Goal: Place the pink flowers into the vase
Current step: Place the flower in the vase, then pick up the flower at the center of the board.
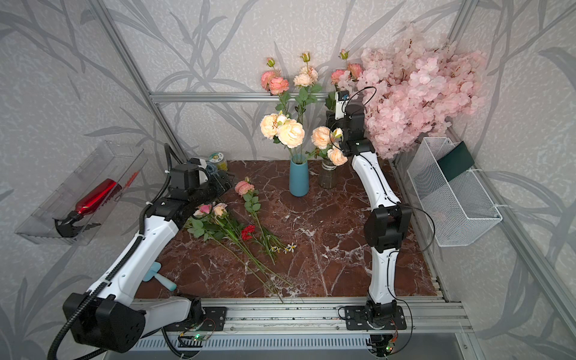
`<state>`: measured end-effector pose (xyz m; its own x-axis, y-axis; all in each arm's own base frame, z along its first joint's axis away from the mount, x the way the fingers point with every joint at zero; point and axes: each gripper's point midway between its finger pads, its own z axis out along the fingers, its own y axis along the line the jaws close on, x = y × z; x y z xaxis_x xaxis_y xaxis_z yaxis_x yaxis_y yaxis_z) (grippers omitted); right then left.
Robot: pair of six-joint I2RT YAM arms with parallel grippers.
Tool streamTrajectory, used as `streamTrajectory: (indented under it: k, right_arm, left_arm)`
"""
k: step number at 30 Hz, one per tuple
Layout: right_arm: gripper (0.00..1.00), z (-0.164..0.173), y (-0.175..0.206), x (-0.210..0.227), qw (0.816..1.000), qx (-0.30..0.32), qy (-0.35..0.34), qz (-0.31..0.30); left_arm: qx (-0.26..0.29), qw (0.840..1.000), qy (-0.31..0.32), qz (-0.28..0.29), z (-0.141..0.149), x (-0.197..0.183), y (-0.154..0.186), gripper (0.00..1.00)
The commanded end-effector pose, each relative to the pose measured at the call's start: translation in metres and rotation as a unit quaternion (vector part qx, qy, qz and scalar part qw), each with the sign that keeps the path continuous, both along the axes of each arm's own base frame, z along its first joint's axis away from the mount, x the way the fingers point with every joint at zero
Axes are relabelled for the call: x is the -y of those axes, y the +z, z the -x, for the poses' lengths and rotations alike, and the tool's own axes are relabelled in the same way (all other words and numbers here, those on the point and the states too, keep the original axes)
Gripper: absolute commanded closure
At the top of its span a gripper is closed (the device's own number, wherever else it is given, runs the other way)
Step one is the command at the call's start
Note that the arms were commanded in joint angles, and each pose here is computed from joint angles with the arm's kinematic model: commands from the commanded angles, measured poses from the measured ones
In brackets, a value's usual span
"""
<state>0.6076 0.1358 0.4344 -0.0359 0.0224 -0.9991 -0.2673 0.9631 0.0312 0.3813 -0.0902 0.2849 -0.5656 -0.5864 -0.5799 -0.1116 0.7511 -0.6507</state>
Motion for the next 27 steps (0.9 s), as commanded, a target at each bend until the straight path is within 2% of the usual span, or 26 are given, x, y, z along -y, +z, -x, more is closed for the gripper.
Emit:
streamTrajectory:
  k: [1,7,12,16,22,27]
  right_arm:
    - [0.60,0.043,0.082,-0.007,0.997,0.080,0.015,0.002]
    - [0.60,0.090,0.127,-0.024,0.992,0.119,0.046,0.011]
    - [0.60,0.133,0.148,-0.045,0.988,0.128,0.091,0.010]
    - [0.60,0.181,0.161,-0.067,0.983,0.126,0.133,0.007]
    - [0.60,0.252,0.156,-0.112,0.971,0.114,0.210,0.016]
    - [0.60,0.302,0.148,-0.125,0.953,0.106,0.284,-0.020]
  left_arm:
    - [-0.033,0.999,0.009,-0.016,-0.004,-0.004,-0.007,0.16]
    - [-0.109,0.992,0.021,-0.065,-0.014,-0.006,-0.035,0.19]
    - [-0.188,0.978,0.007,-0.093,-0.028,0.009,-0.073,0.21]
    - [-0.237,0.967,-0.001,-0.097,-0.038,0.020,-0.106,0.22]
    - [-0.305,0.946,0.009,-0.108,-0.055,0.023,-0.153,0.26]
    - [-0.337,0.933,0.018,-0.125,-0.068,0.022,-0.186,0.28]
